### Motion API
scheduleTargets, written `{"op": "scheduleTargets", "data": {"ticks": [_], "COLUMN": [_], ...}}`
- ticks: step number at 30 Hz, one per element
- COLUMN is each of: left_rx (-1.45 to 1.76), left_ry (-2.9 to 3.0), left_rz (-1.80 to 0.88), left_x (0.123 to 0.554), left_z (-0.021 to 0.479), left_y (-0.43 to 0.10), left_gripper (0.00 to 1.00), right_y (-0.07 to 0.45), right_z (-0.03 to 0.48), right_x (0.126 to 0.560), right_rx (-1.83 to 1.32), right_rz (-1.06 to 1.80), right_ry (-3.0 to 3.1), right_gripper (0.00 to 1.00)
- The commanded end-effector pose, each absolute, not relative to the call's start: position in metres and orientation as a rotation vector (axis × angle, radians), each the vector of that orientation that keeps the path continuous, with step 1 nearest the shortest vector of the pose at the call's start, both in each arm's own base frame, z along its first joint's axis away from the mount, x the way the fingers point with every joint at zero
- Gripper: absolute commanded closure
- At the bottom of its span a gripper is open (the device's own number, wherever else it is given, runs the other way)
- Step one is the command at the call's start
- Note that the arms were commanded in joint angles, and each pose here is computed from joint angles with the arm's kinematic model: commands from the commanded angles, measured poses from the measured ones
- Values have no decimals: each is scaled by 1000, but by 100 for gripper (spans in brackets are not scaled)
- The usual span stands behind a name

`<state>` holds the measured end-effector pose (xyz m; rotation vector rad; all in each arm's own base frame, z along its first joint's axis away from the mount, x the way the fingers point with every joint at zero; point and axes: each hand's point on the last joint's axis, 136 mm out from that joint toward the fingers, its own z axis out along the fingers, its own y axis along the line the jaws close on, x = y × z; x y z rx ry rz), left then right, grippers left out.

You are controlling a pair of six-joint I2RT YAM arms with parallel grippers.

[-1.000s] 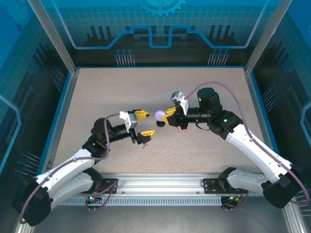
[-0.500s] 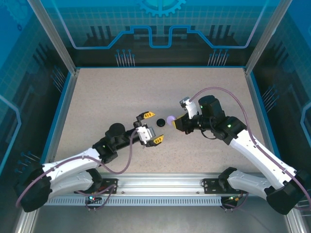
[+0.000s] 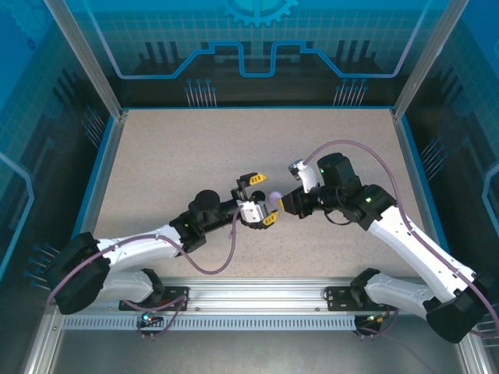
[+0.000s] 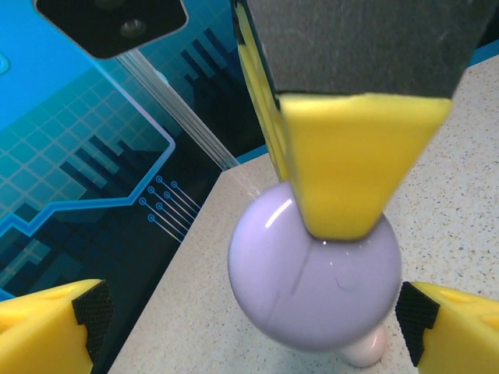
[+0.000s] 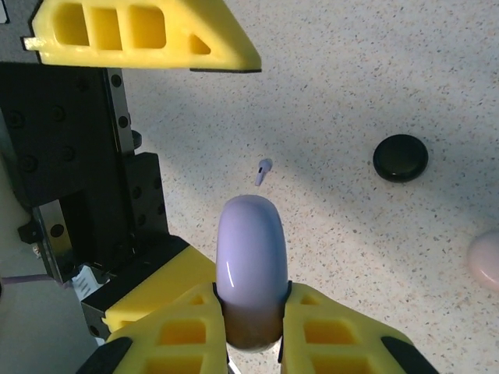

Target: Insert the wireless bluetooth earbuds into the charging case

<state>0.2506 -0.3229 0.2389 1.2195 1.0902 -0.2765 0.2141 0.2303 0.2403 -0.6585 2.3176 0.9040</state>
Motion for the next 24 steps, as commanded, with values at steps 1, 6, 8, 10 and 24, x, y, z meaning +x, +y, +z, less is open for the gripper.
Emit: {"op": "scheduleTargets", "data": {"ticks": [1, 6, 8, 10, 24], "left_rx": [1225, 1275, 1284, 1284, 1306], "left_ry": [1008, 1023, 1026, 1019, 1019], "left_rz": [-315, -347, -350, -354, -353], "left_x": [246, 244, 244, 244, 242], "left_z": [259, 253, 251, 252, 250], "left_y": [-336, -343, -345, -346, -346], "left_gripper": [8, 17, 23, 25, 40], "right_y": [234, 236, 237, 237, 240], "right_z": [253, 256, 257, 257, 258], "right_x": [209, 207, 206, 206, 204], "right_rx": [-667, -682, -686, -688, -700], "right_rz": [964, 985, 994, 997, 1017], "right_ry": [2306, 2294, 2293, 2297, 2309], "right_gripper": [86, 86, 86, 86, 86]}}
